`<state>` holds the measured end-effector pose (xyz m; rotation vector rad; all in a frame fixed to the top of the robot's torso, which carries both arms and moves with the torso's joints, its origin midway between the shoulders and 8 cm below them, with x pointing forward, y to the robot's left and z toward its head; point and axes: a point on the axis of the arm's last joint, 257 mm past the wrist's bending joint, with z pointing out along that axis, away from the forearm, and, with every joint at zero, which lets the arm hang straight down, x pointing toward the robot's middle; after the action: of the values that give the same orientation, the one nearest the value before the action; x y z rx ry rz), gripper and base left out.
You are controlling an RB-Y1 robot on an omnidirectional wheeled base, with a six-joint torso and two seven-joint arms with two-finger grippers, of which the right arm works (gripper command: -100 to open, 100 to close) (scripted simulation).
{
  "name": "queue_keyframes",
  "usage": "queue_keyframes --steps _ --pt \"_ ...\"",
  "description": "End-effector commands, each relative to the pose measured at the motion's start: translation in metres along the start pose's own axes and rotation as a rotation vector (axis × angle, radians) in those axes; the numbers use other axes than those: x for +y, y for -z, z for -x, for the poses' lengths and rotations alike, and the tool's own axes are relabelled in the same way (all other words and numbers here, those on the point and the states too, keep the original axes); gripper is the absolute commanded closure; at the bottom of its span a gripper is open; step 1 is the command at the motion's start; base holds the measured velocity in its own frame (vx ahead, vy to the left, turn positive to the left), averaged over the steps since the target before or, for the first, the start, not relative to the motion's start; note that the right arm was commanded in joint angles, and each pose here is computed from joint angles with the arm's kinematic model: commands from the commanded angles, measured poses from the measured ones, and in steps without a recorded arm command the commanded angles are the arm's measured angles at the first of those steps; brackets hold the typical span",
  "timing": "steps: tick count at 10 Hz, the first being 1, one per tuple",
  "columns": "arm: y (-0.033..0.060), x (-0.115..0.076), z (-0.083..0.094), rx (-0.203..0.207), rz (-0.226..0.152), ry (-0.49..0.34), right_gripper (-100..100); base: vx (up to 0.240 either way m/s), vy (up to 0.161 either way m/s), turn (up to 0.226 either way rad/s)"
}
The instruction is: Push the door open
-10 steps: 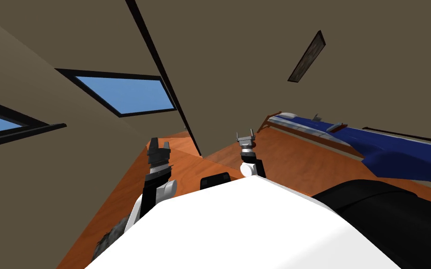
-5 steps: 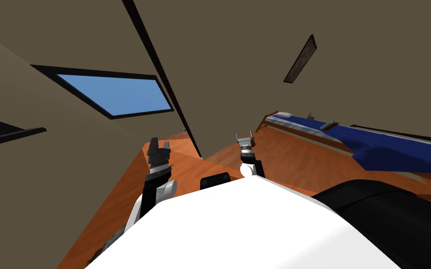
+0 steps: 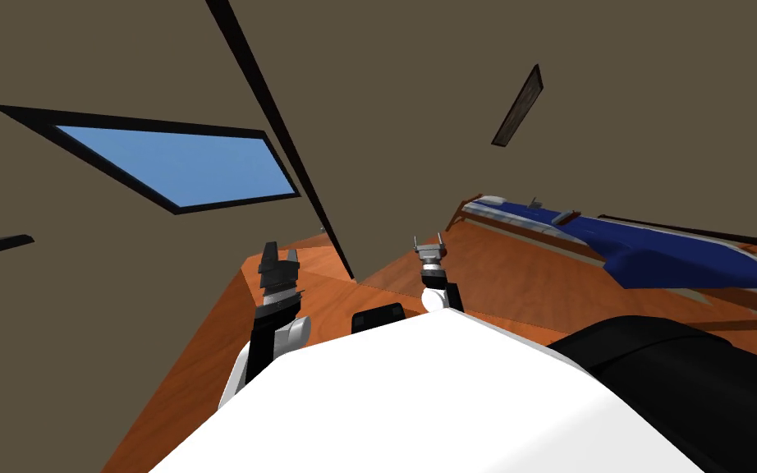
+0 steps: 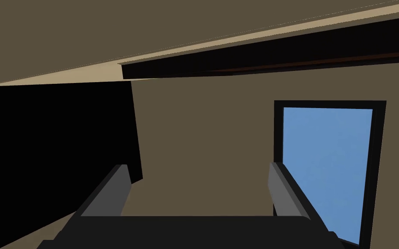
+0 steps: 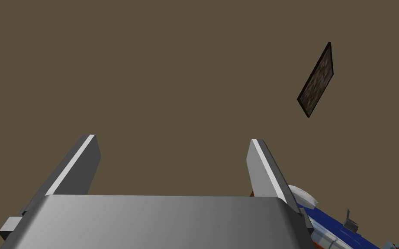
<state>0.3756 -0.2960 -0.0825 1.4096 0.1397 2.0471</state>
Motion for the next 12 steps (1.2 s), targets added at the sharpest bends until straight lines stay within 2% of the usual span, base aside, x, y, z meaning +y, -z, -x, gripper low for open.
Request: queue_keyframes --steps 1,12 --pt "0.0018 -0.002 0.005 -0.017 -0.003 -0.034 -100 0.049 0.086 -0.067" --pt "0.0186 -0.021 0.046 -0.157 -0.015 -0.275 -100 0.058 0.097 -0.09"
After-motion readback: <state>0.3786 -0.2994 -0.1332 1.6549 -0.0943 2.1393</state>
